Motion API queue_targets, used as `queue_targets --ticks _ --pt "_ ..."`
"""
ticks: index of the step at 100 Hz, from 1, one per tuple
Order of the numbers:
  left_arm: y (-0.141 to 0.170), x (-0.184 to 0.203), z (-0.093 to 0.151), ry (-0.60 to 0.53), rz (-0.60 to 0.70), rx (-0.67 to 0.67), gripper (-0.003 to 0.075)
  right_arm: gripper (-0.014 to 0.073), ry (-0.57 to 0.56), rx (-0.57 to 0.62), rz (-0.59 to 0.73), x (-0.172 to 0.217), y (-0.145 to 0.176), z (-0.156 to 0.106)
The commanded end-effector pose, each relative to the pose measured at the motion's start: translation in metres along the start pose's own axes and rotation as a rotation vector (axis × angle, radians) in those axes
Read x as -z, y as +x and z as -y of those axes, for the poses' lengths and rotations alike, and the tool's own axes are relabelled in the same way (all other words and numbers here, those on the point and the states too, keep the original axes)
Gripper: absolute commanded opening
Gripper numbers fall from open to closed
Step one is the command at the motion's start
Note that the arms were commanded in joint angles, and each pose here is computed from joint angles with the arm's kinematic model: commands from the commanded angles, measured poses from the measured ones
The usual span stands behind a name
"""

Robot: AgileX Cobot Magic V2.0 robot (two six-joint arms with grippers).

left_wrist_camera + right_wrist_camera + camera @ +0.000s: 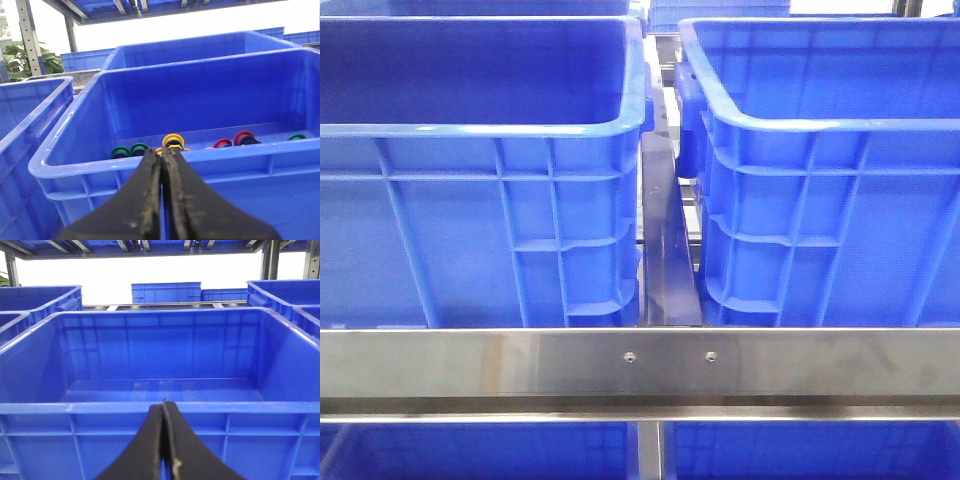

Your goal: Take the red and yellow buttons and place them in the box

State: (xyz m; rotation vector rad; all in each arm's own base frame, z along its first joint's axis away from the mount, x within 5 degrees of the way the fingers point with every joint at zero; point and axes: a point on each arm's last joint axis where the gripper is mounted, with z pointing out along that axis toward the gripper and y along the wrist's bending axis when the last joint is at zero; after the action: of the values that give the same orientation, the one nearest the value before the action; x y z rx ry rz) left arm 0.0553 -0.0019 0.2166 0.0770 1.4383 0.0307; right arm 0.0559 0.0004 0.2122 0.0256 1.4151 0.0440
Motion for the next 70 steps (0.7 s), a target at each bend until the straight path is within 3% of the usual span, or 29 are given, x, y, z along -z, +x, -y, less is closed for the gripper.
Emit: queue_targets --ticks 1,39,70 --pt "0.005 0.002 0.0 -0.005 0.07 0.016 -0.0019 -0.0068 -0.005 0.002 0.125 0.003 -0.016 -0.001" --pt "-0.006 0.003 -0.001 -0.012 0.099 0.088 -0.0019 -0.0068 -0.005 0.002 0.125 0.003 -0.016 -0.001" --pt "-0.069 0.0 -0.004 0.012 0.008 0.103 -0.0019 -0.0068 -0.005 0.002 0.125 0.003 -0.016 -0.001"
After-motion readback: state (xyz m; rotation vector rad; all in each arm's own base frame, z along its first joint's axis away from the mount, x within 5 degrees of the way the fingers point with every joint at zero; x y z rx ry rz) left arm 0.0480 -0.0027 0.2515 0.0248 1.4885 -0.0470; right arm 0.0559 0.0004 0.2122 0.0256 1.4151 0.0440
